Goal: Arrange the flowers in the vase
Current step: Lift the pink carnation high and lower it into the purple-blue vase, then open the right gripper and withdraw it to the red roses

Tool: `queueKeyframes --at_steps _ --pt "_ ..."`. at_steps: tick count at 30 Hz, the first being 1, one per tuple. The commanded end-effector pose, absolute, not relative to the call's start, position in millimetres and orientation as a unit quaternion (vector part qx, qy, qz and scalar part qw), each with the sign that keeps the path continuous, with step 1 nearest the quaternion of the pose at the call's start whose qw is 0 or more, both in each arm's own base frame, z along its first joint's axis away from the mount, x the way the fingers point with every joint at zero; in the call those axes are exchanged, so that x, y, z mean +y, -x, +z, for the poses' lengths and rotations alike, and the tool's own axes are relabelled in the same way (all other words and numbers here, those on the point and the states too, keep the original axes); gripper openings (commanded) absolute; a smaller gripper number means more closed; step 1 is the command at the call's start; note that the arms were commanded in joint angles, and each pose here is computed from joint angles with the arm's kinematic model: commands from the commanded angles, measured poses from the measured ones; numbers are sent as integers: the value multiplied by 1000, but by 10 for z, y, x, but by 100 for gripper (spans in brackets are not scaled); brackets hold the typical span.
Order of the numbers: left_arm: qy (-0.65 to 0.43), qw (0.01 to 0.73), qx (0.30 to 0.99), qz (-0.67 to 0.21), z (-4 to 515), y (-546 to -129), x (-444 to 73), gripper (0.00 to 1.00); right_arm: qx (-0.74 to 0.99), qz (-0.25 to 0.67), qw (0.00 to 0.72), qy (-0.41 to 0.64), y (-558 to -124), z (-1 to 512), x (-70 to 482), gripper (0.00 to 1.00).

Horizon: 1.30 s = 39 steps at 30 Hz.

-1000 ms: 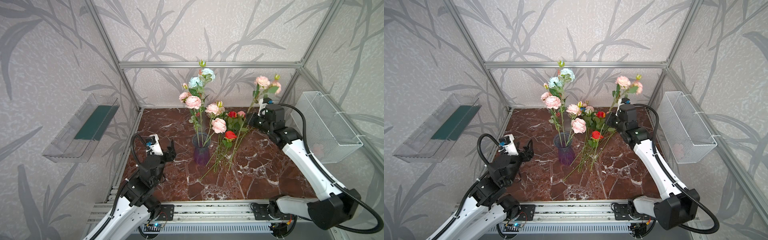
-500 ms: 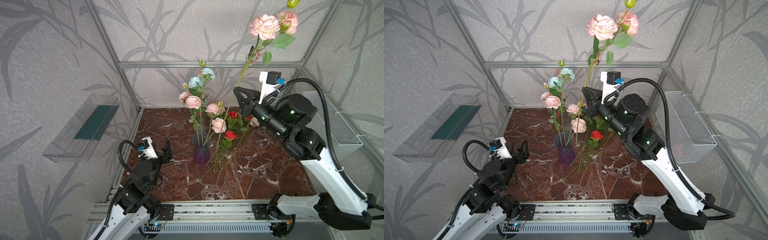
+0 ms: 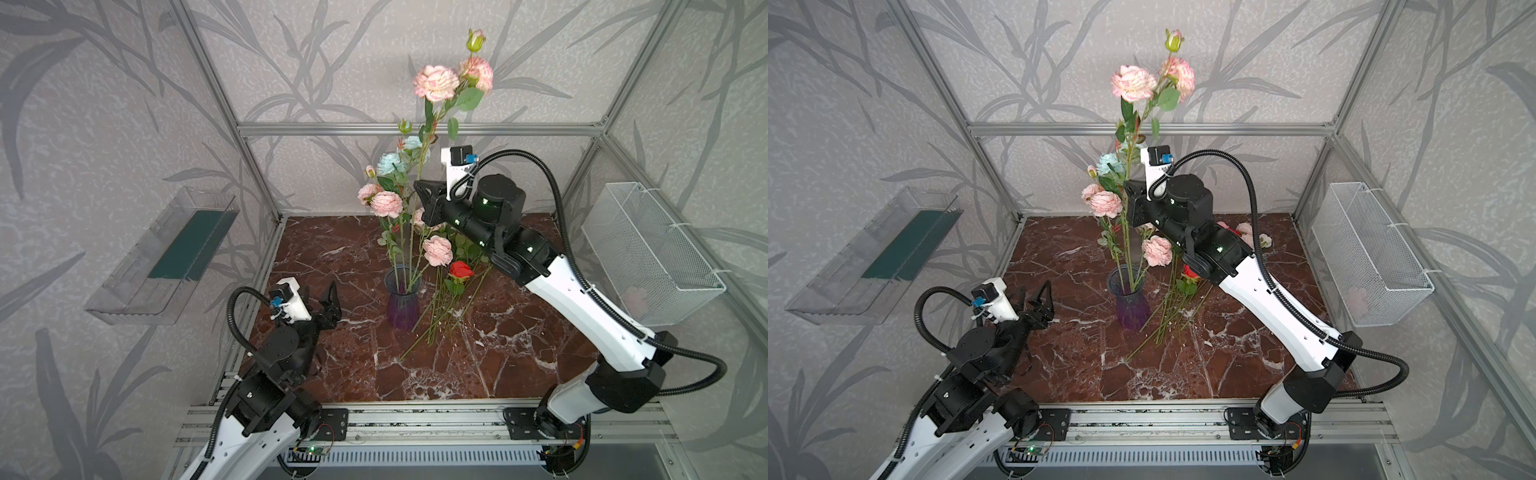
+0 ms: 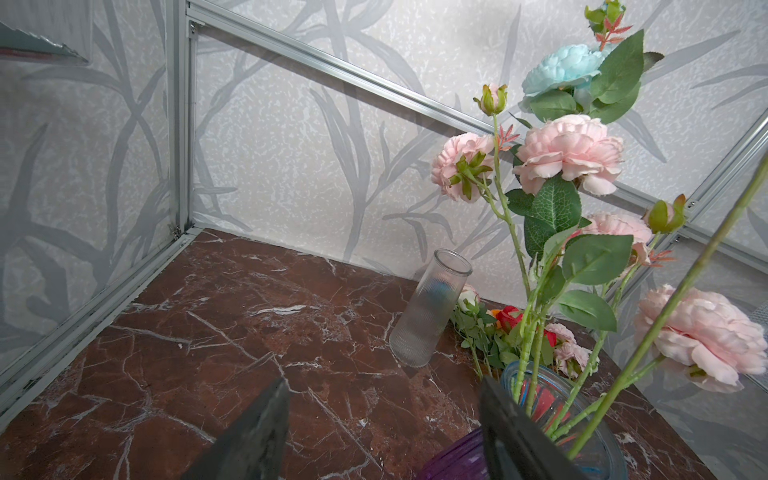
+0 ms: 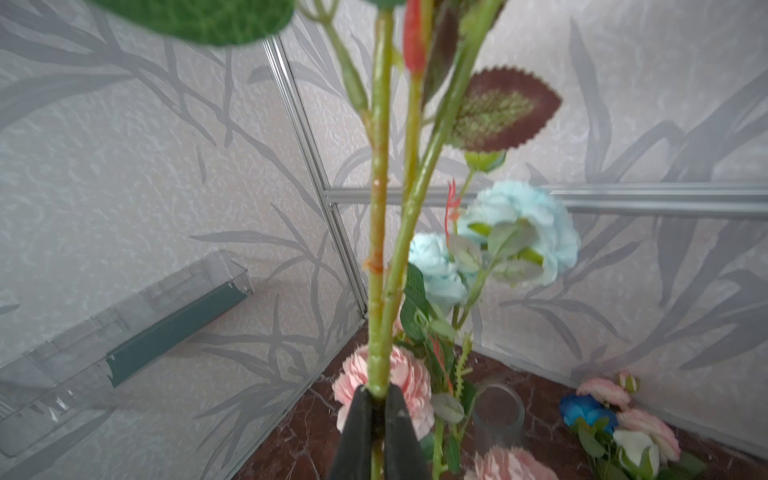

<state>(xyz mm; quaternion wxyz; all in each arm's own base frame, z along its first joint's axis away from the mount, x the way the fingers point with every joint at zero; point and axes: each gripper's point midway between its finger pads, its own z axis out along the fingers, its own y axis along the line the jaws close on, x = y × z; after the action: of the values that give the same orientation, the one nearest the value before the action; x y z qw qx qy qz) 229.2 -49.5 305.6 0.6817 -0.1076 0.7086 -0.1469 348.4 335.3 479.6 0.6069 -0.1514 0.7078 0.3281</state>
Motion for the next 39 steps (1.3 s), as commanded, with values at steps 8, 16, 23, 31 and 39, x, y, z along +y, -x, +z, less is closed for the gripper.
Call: queueKeyframes --at_steps 8,16,23,31,39 --pt "110 674 716 -147 2995 -2321 -510 72 762 328 533 166 -3313 3980 3488 12" --pt "109 672 718 -146 2976 -2338 -524 72 760 293 554 175 -3034 4119 3280 39" --pt "106 668 721 -149 2941 -2367 -564 72 753 229 609 102 -2819 4361 2431 37" --pt "104 667 721 -157 2915 -2425 -628 72 833 267 468 -128 -3350 2976 1199 29" --pt "85 644 742 -164 2807 -2500 -766 72 911 216 290 -198 -3962 1429 1011 28"
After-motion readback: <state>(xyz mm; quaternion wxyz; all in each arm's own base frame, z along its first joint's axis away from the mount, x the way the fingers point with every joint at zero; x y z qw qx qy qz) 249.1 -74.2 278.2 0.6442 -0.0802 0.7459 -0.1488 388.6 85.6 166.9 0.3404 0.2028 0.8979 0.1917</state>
